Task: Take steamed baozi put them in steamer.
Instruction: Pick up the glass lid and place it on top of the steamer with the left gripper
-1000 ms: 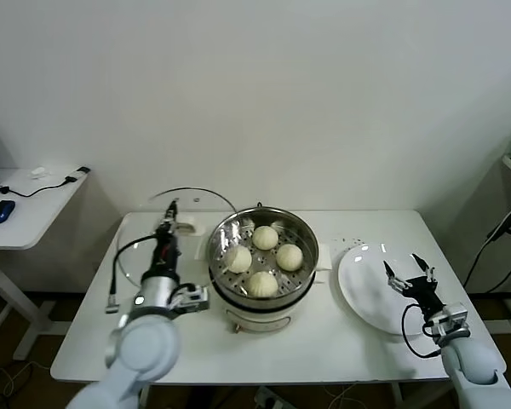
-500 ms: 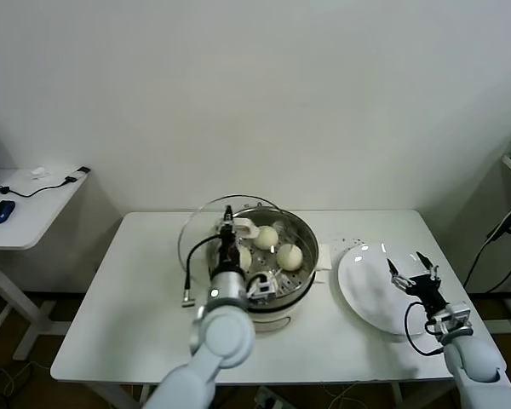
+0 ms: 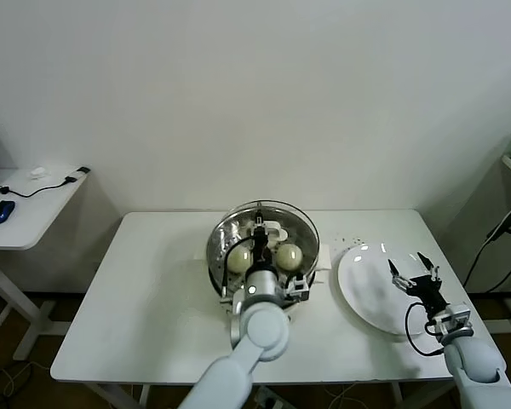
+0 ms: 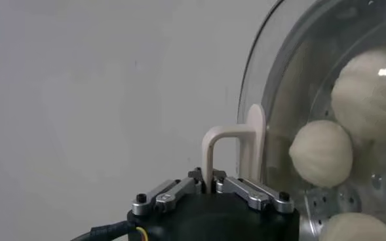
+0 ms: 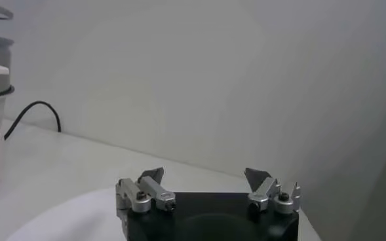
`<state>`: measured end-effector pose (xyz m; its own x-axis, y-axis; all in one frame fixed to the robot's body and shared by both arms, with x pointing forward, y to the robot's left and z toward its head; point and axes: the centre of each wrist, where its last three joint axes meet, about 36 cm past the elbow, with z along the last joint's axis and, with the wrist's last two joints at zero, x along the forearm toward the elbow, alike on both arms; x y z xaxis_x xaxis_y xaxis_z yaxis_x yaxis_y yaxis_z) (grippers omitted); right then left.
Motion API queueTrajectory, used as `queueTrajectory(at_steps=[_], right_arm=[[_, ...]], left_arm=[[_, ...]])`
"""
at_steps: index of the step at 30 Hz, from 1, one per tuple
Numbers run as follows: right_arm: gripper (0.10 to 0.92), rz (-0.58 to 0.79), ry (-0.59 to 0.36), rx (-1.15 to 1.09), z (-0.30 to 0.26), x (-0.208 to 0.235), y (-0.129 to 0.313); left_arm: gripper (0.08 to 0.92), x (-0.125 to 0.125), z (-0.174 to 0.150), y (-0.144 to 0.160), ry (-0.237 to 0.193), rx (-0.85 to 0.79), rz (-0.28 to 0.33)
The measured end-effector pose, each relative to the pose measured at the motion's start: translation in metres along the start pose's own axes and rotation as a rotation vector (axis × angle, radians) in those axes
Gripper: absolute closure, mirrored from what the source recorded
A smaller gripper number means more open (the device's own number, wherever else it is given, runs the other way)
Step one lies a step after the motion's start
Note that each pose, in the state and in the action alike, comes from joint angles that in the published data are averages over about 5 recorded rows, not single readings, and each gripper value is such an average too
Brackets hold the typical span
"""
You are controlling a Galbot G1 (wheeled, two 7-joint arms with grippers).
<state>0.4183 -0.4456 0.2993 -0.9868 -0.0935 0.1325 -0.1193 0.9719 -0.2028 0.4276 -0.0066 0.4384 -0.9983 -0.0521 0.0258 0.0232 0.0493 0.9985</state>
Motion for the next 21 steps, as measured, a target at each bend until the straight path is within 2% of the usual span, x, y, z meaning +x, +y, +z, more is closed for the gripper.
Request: queueTrajectory(at_steps=[21], right_arm=[[0.2,0.001,0.002,0.01,0.004,-0.001,-0.002]], left_arm=[[0.846,-0.004,-0.003,-0.015,0.028,-0.027,0.035]])
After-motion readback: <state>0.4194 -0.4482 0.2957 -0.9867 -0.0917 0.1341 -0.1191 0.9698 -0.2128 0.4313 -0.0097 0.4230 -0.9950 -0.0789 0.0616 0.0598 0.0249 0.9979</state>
